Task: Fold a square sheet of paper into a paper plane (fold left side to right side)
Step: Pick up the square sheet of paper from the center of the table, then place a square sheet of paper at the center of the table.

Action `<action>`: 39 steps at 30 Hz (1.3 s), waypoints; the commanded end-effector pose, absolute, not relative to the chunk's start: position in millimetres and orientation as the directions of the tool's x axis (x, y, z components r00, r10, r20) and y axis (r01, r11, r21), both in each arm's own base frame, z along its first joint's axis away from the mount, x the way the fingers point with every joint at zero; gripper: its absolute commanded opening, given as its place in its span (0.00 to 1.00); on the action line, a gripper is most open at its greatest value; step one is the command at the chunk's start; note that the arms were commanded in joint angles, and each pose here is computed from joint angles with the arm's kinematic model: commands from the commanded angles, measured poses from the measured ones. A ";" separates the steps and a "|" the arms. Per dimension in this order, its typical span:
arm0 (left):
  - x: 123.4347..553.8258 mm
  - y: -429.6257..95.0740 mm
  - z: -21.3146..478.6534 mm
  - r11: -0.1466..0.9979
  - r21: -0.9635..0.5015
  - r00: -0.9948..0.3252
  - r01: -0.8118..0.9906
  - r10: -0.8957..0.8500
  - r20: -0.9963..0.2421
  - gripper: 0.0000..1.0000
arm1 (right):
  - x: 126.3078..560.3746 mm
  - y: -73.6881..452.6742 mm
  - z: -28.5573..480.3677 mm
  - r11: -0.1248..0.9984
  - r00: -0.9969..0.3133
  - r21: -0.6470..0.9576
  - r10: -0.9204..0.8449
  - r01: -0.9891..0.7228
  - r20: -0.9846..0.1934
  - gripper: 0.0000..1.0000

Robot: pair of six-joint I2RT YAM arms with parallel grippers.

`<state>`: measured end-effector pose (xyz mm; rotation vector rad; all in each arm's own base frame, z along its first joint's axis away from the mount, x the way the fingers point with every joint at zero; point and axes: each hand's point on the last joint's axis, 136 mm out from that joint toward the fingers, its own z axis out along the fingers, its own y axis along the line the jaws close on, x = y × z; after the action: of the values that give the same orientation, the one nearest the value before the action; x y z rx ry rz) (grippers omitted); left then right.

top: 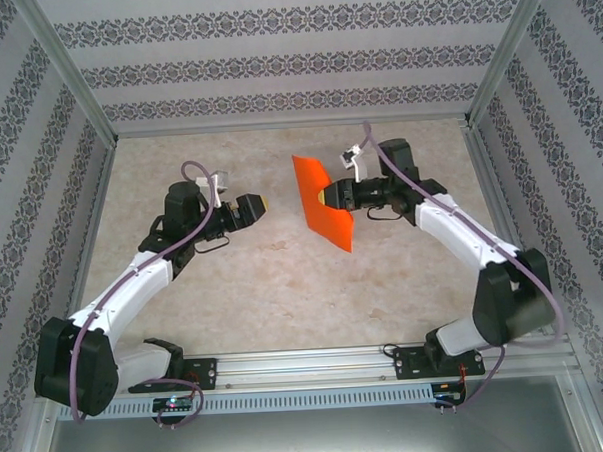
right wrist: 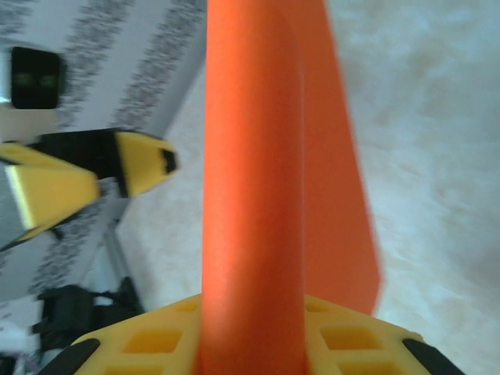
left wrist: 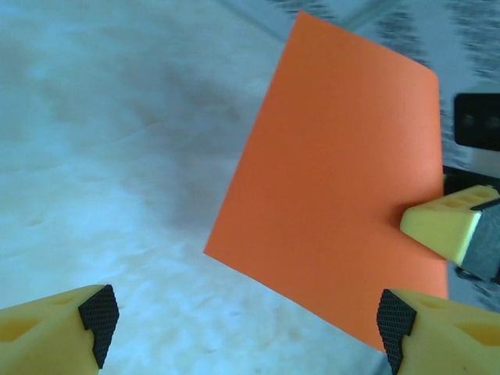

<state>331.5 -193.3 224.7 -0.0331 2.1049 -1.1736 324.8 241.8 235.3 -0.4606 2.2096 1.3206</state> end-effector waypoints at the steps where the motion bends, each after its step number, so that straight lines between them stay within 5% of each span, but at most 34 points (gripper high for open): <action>1: 318.6 -215.0 299.8 0.402 -0.712 -0.644 0.576 -0.312 -0.698 0.89 | 286.8 249.4 300.8 0.265 -0.723 0.686 -0.067 -0.678 -0.688 0.29; 11: 284.8 -248.7 358.1 0.207 -0.542 -0.505 0.815 -0.204 -0.838 0.93 | 243.8 255.6 377.1 0.099 -0.633 0.627 -0.045 -0.773 -0.773 0.28; 17: 273.4 -267.4 367.2 0.131 -0.505 -0.482 0.853 -0.172 -0.859 0.90 | 242.6 254.4 380.5 0.132 -0.625 0.617 -0.031 -0.776 -0.780 0.28; 21: 274.1 -269.2 361.5 0.149 -0.499 -0.472 0.854 -0.183 -0.862 0.68 | 254.9 247.7 367.0 0.220 -0.646 0.628 -0.015 -0.747 -0.763 0.29; 25: 279.1 -268.0 343.9 0.182 -0.531 -0.498 0.828 -0.197 -0.844 0.28 | 270.1 236.7 349.2 0.326 -0.663 0.628 0.005 -0.707 -0.749 0.30; 28: 285.6 -266.5 328.8 0.219 -0.565 -0.529 0.795 -0.203 -0.824 0.09 | 278.7 228.7 335.5 0.381 -0.677 0.631 0.016 -0.676 -0.736 0.33; 39: 309.9 -259.8 195.4 0.449 -0.748 -0.787 0.490 -0.141 -0.600 0.02 | 311.1 167.1 226.7 0.781 -0.778 0.499 0.026 -0.376 -0.627 0.61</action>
<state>313.3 -261.3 241.0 0.3563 1.9527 -1.3914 308.8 191.5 260.4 -0.3332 2.2304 1.0129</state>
